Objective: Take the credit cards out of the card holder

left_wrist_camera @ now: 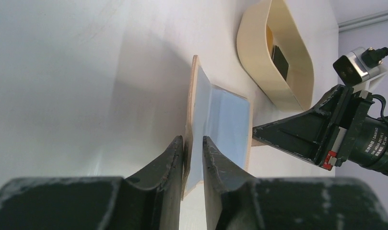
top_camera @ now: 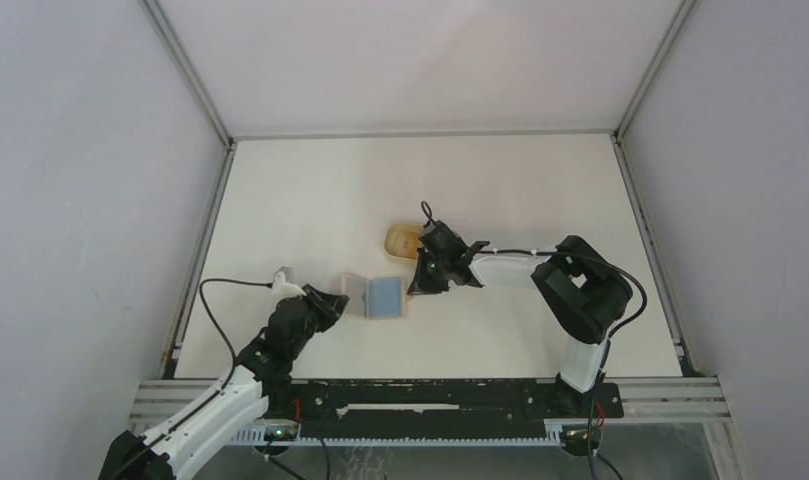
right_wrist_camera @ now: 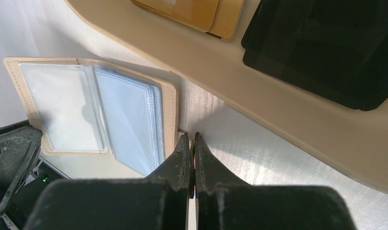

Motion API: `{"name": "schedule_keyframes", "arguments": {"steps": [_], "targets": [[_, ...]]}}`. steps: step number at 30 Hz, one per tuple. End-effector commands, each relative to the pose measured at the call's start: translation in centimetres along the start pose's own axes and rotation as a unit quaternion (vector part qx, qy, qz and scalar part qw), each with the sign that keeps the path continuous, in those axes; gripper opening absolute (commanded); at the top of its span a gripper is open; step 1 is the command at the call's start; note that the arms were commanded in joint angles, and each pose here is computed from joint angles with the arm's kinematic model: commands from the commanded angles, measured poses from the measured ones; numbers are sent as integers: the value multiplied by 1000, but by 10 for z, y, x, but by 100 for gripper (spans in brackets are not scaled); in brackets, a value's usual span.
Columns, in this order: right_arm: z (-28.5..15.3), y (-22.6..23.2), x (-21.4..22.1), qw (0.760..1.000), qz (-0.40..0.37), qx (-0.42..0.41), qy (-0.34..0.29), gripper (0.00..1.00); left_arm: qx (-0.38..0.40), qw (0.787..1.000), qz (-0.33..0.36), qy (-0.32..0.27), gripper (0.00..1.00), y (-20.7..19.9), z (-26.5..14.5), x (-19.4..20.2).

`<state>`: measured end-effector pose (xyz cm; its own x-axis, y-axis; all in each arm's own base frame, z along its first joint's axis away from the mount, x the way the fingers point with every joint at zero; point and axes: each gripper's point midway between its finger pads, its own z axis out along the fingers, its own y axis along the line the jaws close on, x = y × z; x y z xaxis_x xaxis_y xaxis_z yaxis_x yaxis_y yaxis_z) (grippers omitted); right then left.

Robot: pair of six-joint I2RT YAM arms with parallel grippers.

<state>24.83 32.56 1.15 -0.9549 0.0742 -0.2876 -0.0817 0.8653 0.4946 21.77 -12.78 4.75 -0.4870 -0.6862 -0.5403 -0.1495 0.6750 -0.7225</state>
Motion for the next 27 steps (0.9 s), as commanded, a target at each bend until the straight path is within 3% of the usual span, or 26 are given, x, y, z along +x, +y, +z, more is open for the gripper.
{"name": "schedule_keyframes", "arguments": {"steps": [1,22,27], "targets": [[9,-24,16,999,-6,39,24,0,-34,999,-3,8,25,33,1,15],[11,-26,18,999,-6,40,31,0,-45,999,-13,-7,18,40,-1,12],[11,-26,19,999,-6,41,31,0,-48,999,-12,-1,1,42,0,14]]}}
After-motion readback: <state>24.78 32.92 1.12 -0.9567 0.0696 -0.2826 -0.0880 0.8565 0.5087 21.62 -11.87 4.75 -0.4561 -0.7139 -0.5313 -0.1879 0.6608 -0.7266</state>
